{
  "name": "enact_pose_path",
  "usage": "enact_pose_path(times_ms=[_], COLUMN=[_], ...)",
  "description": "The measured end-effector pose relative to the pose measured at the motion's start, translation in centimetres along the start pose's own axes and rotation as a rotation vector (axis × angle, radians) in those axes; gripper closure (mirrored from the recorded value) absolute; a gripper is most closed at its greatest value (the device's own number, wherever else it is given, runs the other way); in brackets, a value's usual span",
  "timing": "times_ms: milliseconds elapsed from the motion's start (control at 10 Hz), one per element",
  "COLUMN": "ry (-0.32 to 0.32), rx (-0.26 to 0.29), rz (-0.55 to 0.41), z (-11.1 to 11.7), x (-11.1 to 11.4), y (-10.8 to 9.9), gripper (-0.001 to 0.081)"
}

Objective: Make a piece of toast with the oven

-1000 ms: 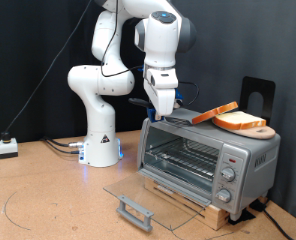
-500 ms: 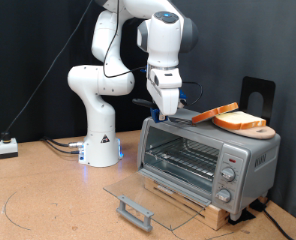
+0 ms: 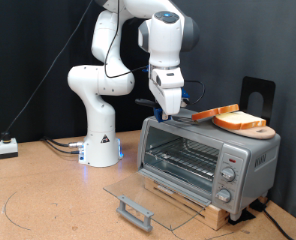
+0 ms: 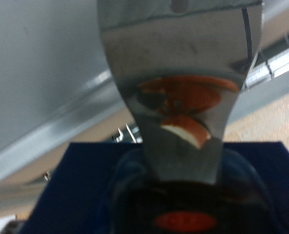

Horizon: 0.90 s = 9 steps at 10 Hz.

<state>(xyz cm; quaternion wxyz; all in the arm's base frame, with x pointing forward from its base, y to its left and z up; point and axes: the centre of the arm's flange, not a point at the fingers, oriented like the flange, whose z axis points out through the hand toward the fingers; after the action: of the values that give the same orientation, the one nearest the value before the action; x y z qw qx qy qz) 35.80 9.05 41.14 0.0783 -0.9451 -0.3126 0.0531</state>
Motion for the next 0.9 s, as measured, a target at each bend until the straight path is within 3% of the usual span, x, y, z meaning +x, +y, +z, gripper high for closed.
enact_pose_path(times_ms=[200,400,900], ry=[0.034,0.061,0.060], rx=[0.038,0.034,0.009], rz=[-0.024,-0.028,0.008], z=[-1.8,-3.4,-3.6], x=[0.2,0.6,1.4], y=[-0.2,-0.2,-0.6], gripper=[0.0410,0.0410,0.0410])
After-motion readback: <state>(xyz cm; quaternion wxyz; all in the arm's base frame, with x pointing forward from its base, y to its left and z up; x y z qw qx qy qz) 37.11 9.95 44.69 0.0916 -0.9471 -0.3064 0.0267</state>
